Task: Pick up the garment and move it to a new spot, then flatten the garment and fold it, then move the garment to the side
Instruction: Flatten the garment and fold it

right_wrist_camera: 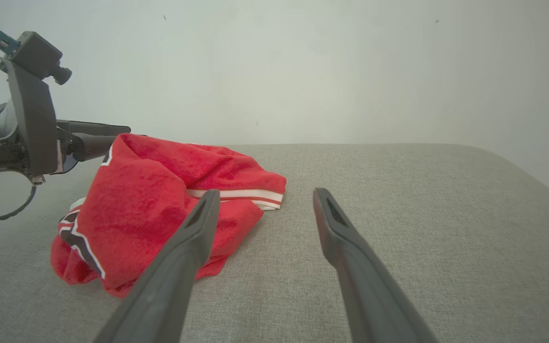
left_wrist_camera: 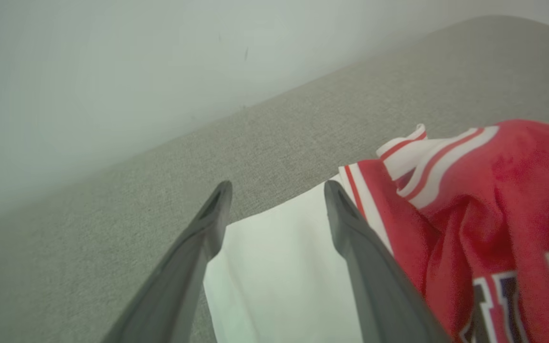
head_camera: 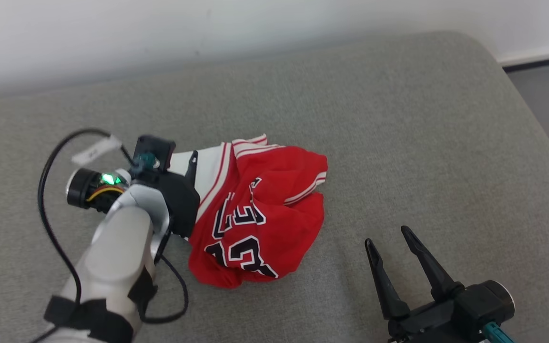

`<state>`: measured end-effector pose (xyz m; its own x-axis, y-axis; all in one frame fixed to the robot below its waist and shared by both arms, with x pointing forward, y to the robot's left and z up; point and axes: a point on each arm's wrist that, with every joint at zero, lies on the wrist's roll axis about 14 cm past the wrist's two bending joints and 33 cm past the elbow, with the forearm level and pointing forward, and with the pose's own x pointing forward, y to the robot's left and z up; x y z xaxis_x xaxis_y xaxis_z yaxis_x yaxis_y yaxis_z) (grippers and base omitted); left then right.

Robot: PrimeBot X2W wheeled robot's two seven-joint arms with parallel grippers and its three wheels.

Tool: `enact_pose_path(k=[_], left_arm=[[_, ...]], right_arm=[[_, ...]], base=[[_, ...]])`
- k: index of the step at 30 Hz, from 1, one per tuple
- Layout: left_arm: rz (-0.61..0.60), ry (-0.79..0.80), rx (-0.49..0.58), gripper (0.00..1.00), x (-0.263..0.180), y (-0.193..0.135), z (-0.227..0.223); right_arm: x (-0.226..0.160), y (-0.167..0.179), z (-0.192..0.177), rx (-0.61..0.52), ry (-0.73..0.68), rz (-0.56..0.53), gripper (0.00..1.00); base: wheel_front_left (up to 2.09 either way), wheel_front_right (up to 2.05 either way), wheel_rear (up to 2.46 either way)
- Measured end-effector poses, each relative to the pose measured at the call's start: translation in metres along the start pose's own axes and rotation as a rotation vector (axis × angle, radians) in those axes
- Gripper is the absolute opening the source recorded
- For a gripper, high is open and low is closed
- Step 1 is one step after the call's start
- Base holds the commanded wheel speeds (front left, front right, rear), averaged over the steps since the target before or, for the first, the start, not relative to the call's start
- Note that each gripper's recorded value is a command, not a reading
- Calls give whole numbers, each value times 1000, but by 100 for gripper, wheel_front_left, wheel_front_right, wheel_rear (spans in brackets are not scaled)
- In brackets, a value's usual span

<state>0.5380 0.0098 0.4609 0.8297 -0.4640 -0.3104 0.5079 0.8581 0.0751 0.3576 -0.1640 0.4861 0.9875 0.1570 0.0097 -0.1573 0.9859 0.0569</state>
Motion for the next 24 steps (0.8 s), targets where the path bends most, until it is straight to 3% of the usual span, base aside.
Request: enact_pose_path(k=[5,13,21,22,23,24], left_arm=[[-29,163,2,100,26,-3,-24],[-99,192,-29,100,53,-26,-37],[-161,244,16,100,59,-48,-53],[-167,250,23,38,59,-50,-54],[-172,255,29,0,59,-51,-54],[-177,257,30,0,59,-53,-54]], right_arm=[[4,-6,-12,10,38,-26,100],[6,-16,-24,7,75,-62,100],[0,-25,-25,0,87,-99,100],[0,-26,-25,0,86,-102,100],[-1,-26,-24,0,84,-106,100],[-1,-27,-23,1,81,-108,100]], base=[[0,0,0],[0,0,0],[0,0,0],[0,0,0],[0,0,0],[0,0,0]])
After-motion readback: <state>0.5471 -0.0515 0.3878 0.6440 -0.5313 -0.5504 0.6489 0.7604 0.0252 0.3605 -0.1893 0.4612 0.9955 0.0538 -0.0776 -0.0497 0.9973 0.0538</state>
